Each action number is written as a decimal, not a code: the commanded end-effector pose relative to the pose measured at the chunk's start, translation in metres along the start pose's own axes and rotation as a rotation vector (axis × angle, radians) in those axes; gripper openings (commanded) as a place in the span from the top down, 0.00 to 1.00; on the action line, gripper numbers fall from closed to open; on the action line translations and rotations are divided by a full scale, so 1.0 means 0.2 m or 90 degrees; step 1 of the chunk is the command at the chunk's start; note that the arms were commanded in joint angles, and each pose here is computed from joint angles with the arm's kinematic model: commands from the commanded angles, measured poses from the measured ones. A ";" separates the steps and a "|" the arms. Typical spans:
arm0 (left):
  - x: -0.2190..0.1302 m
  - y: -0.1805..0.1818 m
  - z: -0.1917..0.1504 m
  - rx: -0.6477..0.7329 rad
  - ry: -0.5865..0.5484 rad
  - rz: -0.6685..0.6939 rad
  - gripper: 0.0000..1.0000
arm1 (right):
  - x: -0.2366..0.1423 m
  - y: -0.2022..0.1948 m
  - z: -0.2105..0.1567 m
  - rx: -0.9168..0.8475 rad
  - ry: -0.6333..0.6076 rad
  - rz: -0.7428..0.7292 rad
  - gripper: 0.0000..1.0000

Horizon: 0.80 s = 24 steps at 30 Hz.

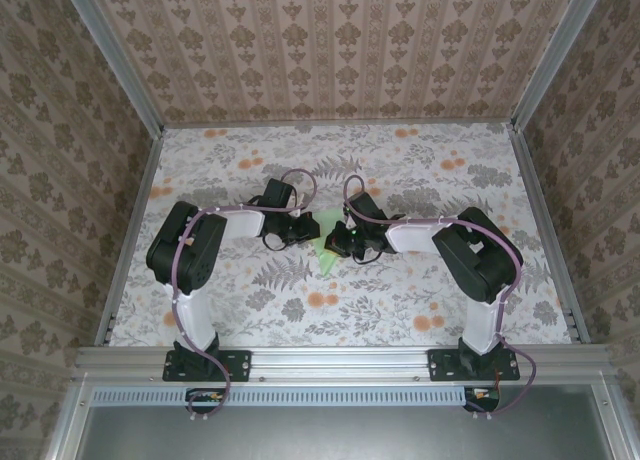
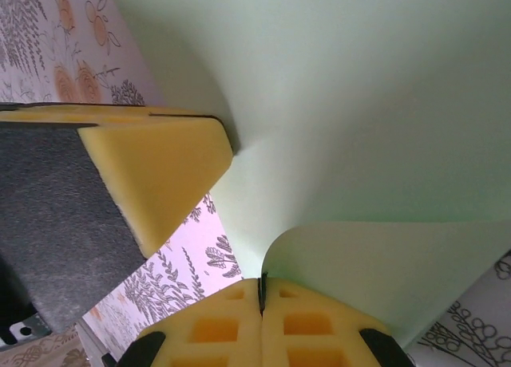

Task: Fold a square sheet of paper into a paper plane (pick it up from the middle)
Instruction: Third fold the triangle at the center of the table.

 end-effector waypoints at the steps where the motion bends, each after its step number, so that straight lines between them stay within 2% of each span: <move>1: 0.03 0.03 -0.05 -0.010 0.035 0.015 0.92 | 0.03 0.00 0.01 -0.008 -0.005 -0.016 0.94; 24: 0.02 0.03 -0.05 -0.007 0.034 0.014 0.92 | 0.06 -0.05 0.01 -0.003 0.006 -0.043 0.94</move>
Point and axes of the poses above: each hand's point on the last joint's axis, 136 mm out from that joint toward the fingers, its own x axis out along the fingers, its own y axis along the line the jaws close on, z = x × y, the point moved 9 cm from there along -x, back along the fingers, and after that the axes turned 15 degrees about x, right-handed, at the moved point
